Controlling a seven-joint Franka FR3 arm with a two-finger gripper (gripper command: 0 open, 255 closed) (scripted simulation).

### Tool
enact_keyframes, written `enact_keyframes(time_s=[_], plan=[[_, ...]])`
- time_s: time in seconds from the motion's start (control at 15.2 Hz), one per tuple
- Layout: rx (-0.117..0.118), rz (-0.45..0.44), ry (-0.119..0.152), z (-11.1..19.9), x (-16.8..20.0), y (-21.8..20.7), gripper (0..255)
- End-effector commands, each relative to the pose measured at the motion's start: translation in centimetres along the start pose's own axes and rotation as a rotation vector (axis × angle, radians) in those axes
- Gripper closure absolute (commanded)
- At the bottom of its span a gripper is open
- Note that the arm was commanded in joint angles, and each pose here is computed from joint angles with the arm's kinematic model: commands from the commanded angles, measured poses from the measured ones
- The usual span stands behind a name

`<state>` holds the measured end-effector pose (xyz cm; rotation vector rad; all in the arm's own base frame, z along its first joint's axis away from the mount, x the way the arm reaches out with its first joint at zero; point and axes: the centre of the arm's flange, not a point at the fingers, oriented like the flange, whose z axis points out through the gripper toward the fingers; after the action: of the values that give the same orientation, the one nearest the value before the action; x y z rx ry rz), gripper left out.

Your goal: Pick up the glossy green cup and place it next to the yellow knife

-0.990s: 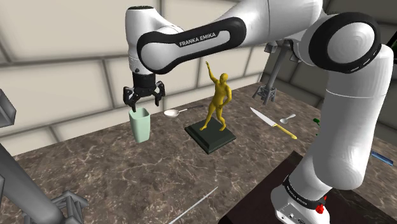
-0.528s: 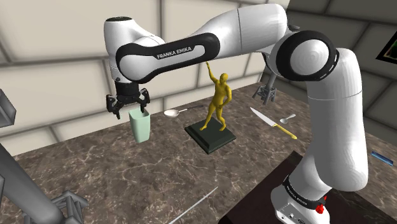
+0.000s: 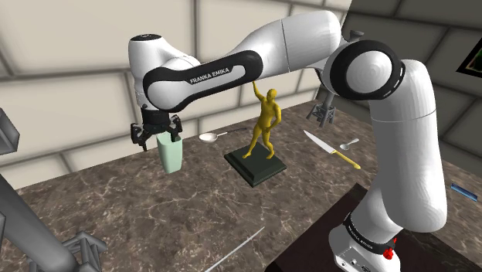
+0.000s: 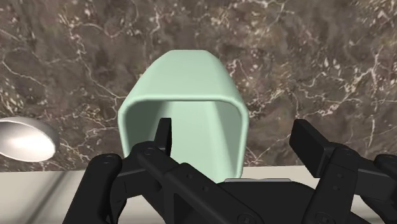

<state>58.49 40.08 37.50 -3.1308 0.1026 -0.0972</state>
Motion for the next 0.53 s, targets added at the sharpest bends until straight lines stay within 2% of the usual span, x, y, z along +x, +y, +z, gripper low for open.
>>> enact_keyframes(time_s=[0.0, 0.2, 0.26, 0.46], plan=[[0.0, 0.0, 0.0, 0.04, 0.01, -0.01, 0], [0.0, 0.0, 0.0, 0.03, 0.01, 0.0, 0], [0.0, 0.0, 0.0, 0.03, 0.01, 0.0, 255], [0.0, 0.0, 0.0, 0.03, 0.01, 0.0, 255]])
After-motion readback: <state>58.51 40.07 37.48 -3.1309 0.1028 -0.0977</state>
